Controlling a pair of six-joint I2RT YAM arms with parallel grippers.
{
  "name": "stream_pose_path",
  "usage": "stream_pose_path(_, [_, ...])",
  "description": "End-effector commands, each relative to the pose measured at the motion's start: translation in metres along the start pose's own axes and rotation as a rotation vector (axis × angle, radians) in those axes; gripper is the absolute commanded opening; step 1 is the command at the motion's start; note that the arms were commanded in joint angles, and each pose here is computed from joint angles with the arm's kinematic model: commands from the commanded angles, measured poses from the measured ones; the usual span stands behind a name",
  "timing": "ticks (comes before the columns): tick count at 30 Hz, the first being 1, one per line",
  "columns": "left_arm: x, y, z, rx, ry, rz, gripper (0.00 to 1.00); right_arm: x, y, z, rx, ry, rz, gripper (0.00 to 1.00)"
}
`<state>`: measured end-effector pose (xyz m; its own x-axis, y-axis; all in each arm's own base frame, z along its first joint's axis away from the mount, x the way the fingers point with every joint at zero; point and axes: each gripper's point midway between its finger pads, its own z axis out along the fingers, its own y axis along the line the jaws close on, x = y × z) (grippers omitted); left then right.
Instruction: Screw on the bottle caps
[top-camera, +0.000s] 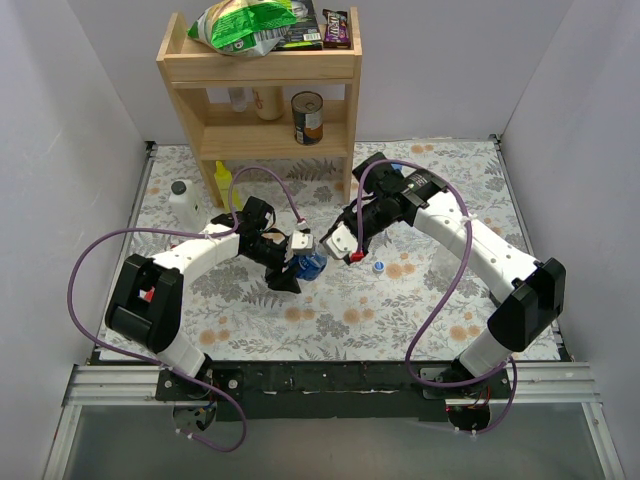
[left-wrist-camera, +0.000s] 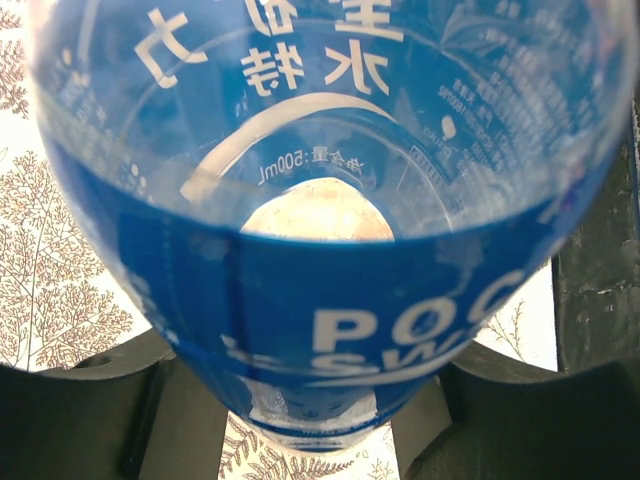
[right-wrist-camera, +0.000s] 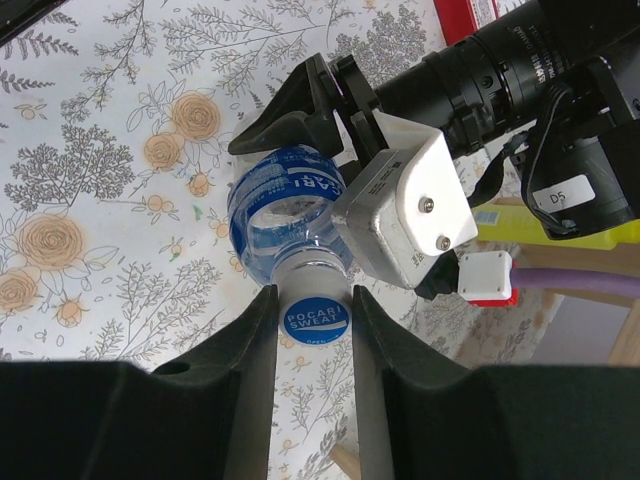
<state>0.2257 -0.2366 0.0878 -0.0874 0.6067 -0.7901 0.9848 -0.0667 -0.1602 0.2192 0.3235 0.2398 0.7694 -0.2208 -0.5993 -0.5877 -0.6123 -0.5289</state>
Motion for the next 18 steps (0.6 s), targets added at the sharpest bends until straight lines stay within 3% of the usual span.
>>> stream_pose_path(1, [-0.028, -0.002, -0.01, -0.007, -0.071, 0.112, 0.0, 0.013, 0.007, 0.004, -0.025, 0.037, -0.002, 0.29])
stream_pose_path(6, [-0.028, 0.006, -0.012, -0.069, -0.061, 0.138, 0.0, 0.021, 0.007, 0.013, -0.115, 0.009, 0.213, 0.08])
stream_pose_path(7, [-0.033, 0.016, -0.016, -0.126, -0.063, 0.168, 0.0, 0.016, 0.017, 0.01, -0.167, -0.003, 0.345, 0.07])
stream_pose_path(9, [-0.032, 0.021, -0.019, -0.18, -0.063, 0.194, 0.0, 0.022, -0.004, 0.012, -0.134, -0.019, 0.456, 0.04])
stream_pose_path(10, [-0.045, 0.032, -0.027, -0.255, -0.084, 0.258, 0.0, 0.022, -0.004, 0.013, -0.134, -0.031, 0.495, 0.03])
stream_pose_path(13, [-0.06, 0.045, -0.036, -0.348, -0.127, 0.26, 0.0, 0.026, 0.004, 0.018, -0.156, -0.035, 0.512, 0.01])
stream_pose_path(18, [-0.075, 0.06, -0.044, -0.428, -0.171, 0.2, 0.0, 0.03, 0.002, 0.027, -0.168, -0.044, 0.698, 0.01])
